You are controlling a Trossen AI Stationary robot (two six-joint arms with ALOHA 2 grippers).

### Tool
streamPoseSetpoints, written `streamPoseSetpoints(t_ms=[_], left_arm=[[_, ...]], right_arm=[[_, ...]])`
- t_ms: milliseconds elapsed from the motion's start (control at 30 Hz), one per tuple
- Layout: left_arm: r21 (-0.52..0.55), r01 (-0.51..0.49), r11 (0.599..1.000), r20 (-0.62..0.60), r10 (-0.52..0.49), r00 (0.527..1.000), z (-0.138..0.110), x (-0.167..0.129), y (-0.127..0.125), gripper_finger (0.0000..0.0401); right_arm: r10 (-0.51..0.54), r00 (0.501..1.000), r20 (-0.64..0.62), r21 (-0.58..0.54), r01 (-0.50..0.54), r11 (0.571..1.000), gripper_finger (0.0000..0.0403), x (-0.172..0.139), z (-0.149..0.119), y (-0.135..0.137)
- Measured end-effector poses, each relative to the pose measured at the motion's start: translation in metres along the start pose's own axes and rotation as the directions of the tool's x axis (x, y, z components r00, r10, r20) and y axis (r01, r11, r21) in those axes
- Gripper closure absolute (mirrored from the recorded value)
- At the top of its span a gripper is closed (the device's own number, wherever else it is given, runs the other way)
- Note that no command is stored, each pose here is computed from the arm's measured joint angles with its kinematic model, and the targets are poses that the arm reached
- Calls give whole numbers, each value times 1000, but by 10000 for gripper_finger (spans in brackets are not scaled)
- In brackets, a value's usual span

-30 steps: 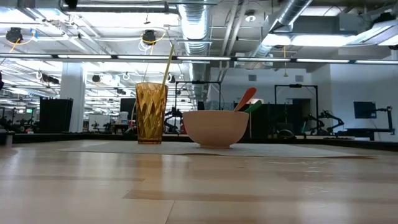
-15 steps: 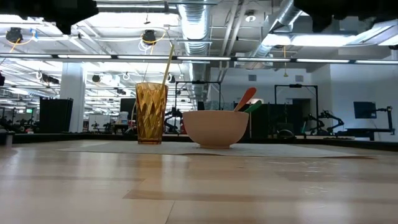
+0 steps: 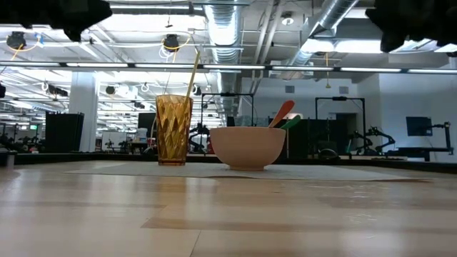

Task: Pick & Place Utensil
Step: Return to Home Position

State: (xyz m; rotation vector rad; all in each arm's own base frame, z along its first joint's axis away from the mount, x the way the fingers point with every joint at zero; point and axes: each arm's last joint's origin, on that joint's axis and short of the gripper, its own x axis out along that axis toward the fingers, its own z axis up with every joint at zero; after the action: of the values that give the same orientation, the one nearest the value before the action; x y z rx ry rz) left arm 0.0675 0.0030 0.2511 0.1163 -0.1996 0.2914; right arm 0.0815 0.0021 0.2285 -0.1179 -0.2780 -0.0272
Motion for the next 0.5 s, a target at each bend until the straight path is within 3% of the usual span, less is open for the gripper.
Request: streamPoseSetpoints(t_ms=[367,500], left_arm=[[-35,-20,999,81,22,996,-40,8,-10,278],[-21,-24,1000,54,25,998,-53,9,-13,278]], right_arm=[[24,1000,-12,71,-23,997,285,0,-5,2],[22,999,24,81,-24,996,285,1,-18,4]])
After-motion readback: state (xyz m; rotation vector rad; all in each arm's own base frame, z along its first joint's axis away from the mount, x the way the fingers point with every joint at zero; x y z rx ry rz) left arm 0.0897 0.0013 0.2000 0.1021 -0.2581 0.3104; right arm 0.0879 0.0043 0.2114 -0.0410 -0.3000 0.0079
